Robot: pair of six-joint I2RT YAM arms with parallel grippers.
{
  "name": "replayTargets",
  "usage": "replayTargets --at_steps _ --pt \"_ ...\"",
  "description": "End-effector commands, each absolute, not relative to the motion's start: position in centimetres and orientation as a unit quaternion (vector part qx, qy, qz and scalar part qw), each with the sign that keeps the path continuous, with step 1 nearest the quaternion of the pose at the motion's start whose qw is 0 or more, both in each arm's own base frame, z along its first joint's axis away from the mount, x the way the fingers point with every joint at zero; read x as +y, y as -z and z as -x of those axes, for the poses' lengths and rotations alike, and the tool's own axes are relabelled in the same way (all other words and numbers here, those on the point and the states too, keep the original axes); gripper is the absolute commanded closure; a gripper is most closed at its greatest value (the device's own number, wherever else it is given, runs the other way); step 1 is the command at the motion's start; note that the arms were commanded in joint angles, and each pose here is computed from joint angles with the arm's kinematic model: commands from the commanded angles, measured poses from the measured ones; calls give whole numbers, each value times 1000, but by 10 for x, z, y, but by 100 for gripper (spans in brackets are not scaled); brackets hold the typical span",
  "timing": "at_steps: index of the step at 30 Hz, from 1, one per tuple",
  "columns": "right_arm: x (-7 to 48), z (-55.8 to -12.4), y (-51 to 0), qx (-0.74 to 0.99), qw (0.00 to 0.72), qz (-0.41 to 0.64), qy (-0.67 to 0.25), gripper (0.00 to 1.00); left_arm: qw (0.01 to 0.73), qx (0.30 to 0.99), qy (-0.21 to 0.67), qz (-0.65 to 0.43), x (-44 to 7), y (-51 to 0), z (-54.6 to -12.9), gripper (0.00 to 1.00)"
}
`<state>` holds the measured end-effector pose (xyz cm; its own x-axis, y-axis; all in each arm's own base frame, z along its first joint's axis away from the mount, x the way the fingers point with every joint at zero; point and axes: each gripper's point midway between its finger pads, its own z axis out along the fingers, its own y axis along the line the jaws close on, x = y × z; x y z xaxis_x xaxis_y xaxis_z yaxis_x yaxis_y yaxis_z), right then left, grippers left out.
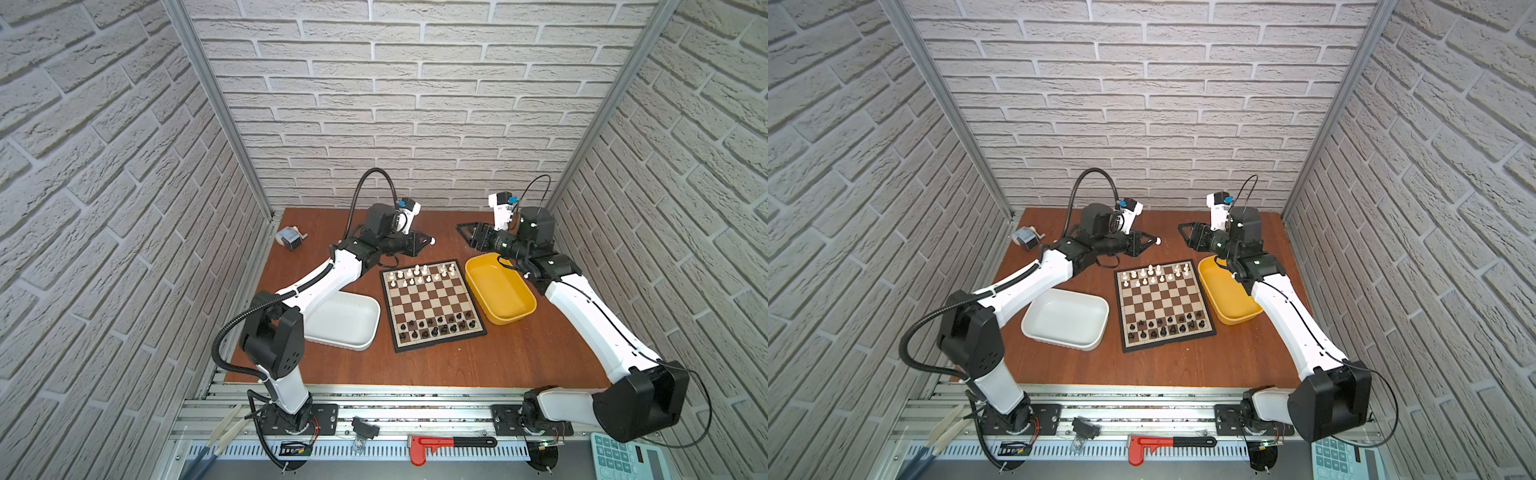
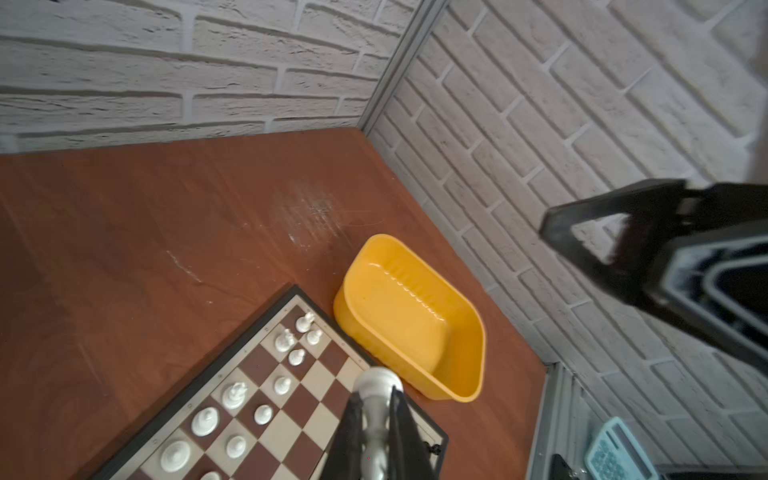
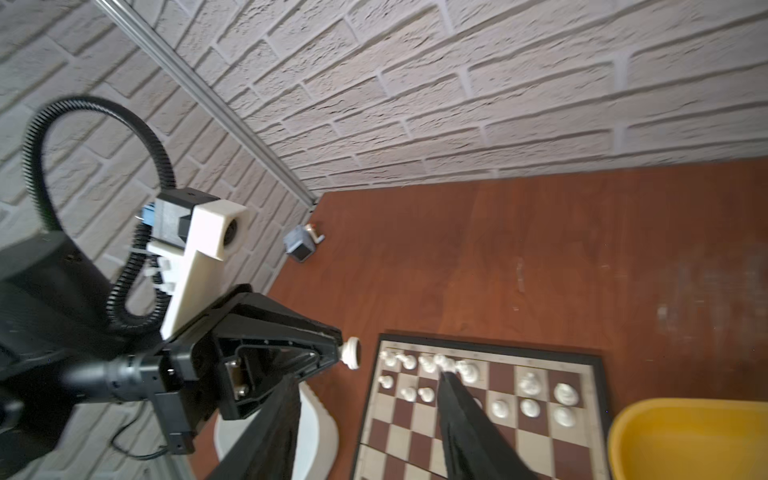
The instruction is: Set up the chess pieces on the board
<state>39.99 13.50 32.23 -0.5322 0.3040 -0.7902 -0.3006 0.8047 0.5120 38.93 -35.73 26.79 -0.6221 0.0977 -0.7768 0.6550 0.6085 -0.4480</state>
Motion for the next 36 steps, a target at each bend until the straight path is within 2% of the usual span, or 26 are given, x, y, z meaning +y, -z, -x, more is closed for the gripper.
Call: replayTargets --at_steps 1,4,9,17,26,36 --pt "106 -400 -290 848 485 -14 -214 41 272 895 186 -299 -334 -195 -375 100" --pt "102 -395 -274 860 469 -16 -199 38 253 903 133 -320 -353 -187 -390 100" --pt "97 -383 -265 869 458 -12 -184 35 216 912 94 -337 -378 -159 -408 100" --pt "97 -370 -255 878 443 1 -182 24 197 917 76 -339 -391 -115 -415 100" --pt "112 -367 -245 878 425 12 -221 27 243 910 90 -324 -408 -107 -429 100" --pt "117 -368 -244 879 417 25 -231 29 248 911 97 -314 -418 -90 -436 100"
